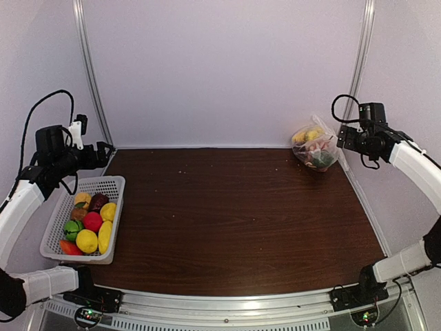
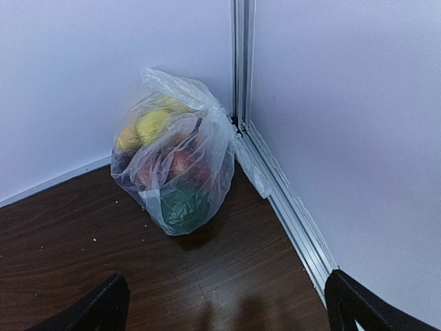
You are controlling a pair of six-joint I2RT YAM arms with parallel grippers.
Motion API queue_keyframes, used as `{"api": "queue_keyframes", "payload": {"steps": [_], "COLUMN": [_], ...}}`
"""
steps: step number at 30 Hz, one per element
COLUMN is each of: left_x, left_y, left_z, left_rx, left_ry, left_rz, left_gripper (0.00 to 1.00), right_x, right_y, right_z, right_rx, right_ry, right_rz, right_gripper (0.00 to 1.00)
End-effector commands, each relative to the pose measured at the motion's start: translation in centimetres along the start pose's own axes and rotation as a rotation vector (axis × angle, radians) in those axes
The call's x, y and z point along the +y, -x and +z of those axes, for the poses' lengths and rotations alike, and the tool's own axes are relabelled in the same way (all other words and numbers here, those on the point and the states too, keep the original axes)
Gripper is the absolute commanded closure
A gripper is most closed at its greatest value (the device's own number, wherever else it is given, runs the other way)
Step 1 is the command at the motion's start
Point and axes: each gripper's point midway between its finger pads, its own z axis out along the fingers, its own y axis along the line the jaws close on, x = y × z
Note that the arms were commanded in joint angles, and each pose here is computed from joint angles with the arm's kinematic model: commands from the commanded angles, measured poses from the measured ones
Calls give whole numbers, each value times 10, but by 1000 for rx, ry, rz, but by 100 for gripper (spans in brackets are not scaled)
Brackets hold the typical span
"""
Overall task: Untie the knot of the plastic bag and take out the fruit
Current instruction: Pick up the takeout bag from the corner of the board.
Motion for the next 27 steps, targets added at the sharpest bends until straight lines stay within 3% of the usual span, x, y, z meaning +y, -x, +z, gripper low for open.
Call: {"api": "queue_keyframes", "payload": {"steps": [1,8,15,27], "left_x": [-4,-7,-5,-8], "left_y": [-2,-2,-2,-6], "left_z": [3,1,-1,4], "left_rx": [-9,-10,-9,12], "left_ry": [-39,-51,-56,-93], "left_rz": [-20,-21,-29,-48], "left_gripper": [2,2,2,2], "right_x": [16,38,23,38], "right_y": [8,19,18,0], "right_z": [35,110,177,240], "right_rx": [63,143,207,266], "right_ry": [-15,4,5,168], "right_rz": [-48,-51,19,112], "right_gripper": [0,0,0,0]}}
